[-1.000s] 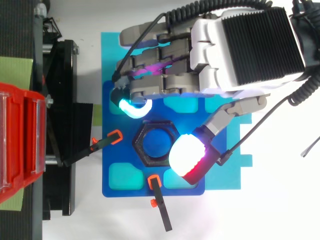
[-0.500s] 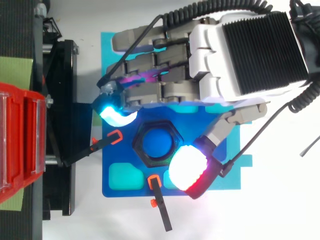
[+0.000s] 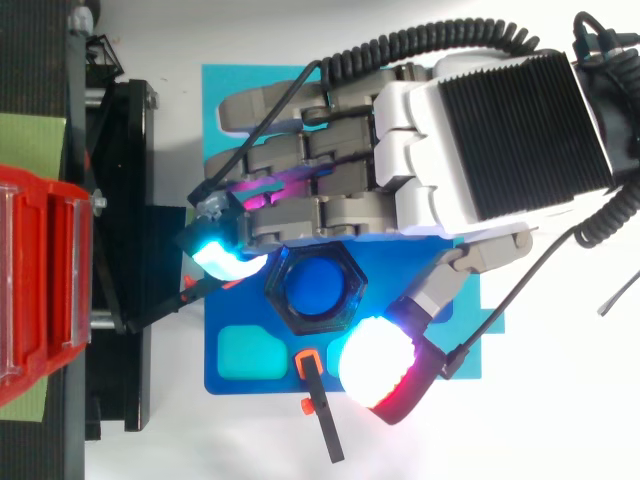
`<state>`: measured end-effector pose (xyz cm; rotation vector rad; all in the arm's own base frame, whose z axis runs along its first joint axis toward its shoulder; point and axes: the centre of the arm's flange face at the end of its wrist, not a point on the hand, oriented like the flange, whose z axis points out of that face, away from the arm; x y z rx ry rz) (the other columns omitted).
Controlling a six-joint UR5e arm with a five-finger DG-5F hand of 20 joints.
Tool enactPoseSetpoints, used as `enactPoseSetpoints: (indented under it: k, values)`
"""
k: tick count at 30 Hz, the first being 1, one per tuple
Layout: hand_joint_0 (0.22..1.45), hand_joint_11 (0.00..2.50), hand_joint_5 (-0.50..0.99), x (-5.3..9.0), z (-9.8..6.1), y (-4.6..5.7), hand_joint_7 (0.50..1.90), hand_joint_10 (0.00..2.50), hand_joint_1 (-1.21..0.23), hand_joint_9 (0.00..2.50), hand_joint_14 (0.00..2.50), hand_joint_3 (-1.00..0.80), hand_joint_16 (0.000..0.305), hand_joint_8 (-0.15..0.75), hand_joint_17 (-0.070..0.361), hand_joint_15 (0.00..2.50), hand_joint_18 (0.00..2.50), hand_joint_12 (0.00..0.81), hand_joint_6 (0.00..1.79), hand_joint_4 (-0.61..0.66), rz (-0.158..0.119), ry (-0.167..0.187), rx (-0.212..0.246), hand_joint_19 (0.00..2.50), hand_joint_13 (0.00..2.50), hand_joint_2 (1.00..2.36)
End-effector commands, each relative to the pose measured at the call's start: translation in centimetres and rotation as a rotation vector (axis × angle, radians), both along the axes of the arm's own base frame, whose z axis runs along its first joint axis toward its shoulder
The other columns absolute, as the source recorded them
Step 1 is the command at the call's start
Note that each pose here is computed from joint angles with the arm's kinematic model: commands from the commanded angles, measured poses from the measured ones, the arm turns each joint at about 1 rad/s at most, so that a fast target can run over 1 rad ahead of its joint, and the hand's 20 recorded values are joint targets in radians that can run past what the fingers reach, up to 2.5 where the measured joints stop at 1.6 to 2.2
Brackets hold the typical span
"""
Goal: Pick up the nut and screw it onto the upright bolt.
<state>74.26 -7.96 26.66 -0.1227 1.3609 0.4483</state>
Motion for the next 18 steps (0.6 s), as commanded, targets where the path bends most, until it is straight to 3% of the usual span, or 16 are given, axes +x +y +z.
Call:
enactPoseSetpoints:
  k: [1,7,14,17,18]
  values:
    - [0.50,0.00,-0.11,-0.1,-0.1,0.0,0.78,0.00,-0.10,0.73,0.00,-0.50,0.024,0.212,0.054,0.00,0.20,0.221,0.50,0.18,0.001,0.010,-0.002,0.00,0.53,1.00]
    - [0.51,0.00,-0.07,-0.2,-0.3,0.0,1.10,0.00,-0.12,0.76,0.00,-0.50,0.023,0.233,0.051,0.00,0.22,0.221,0.50,0.25,0.003,0.024,-0.002,0.00,0.54,1.00]
    - [0.52,0.00,-0.05,-0.4,-0.4,-0.7,1.42,0.00,-0.15,0.80,0.00,-0.50,0.018,0.249,0.041,0.00,0.29,0.202,0.50,0.19,-0.007,0.036,-0.004,0.00,0.61,1.00]
    - [0.52,0.00,-0.04,-0.4,-0.4,-1.0,1.51,0.00,-0.17,0.82,0.00,-0.50,0.018,0.253,0.040,0.00,0.31,0.197,0.50,0.19,-0.010,0.036,-0.004,0.00,0.63,1.00]
    - [0.52,0.00,-0.04,-0.4,-0.5,-1.1,1.46,0.00,-0.17,0.83,0.00,-0.50,0.017,0.258,0.039,0.00,0.32,0.195,0.54,0.17,-0.011,0.036,-0.004,0.00,0.64,1.00]
